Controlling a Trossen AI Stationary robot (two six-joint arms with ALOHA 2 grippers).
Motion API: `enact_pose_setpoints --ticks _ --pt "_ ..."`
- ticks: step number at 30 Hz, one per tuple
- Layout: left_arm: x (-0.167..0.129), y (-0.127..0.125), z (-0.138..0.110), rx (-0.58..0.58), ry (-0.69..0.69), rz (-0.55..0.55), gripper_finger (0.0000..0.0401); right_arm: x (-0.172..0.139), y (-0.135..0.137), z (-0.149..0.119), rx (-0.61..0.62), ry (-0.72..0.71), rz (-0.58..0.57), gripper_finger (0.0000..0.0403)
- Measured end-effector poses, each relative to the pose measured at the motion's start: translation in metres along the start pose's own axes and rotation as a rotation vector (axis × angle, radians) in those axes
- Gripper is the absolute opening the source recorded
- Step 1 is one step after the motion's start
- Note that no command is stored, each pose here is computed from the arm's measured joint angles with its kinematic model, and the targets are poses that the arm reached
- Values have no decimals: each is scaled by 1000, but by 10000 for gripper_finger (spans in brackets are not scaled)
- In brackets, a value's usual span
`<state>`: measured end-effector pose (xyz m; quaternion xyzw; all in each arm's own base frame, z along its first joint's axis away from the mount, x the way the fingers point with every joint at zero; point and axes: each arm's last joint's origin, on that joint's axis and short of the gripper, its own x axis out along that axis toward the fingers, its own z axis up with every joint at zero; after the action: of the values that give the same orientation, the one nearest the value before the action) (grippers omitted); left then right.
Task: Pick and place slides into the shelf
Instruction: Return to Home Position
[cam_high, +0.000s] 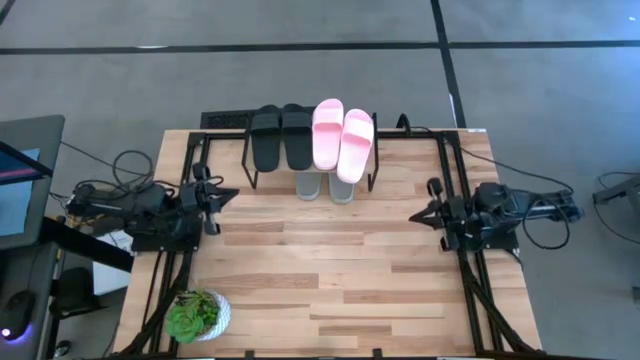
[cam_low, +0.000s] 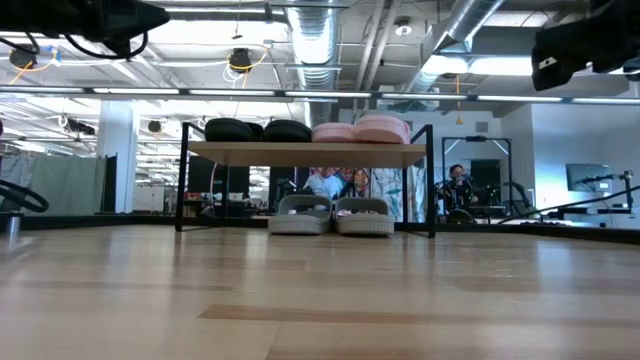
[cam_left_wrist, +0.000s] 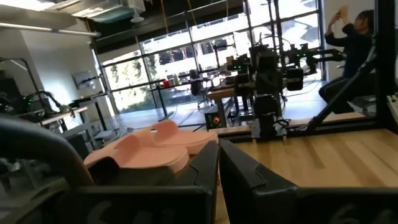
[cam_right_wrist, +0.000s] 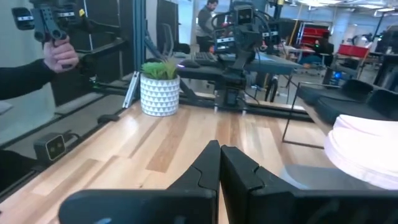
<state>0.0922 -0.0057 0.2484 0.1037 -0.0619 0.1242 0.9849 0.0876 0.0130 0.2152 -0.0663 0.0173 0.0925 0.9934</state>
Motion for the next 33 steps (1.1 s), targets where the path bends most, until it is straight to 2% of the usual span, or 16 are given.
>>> enact_pose_setpoints --ticks 10,17,26,33 --pt "3 7 -3 -2 -30 -56 6 -1 -11 -5 5 4 0 0" --pt "7 3 -29 -9 3 -28 6 8 -11 -28 4 4 -8 0" --pt "8 -1 -49 -29 -32 -11 6 7 -10 -32 -5 -25 -14 0" --pt "8 -3 -57 -43 -21 -41 6 3 -9 -35 21 -13 -11 0"
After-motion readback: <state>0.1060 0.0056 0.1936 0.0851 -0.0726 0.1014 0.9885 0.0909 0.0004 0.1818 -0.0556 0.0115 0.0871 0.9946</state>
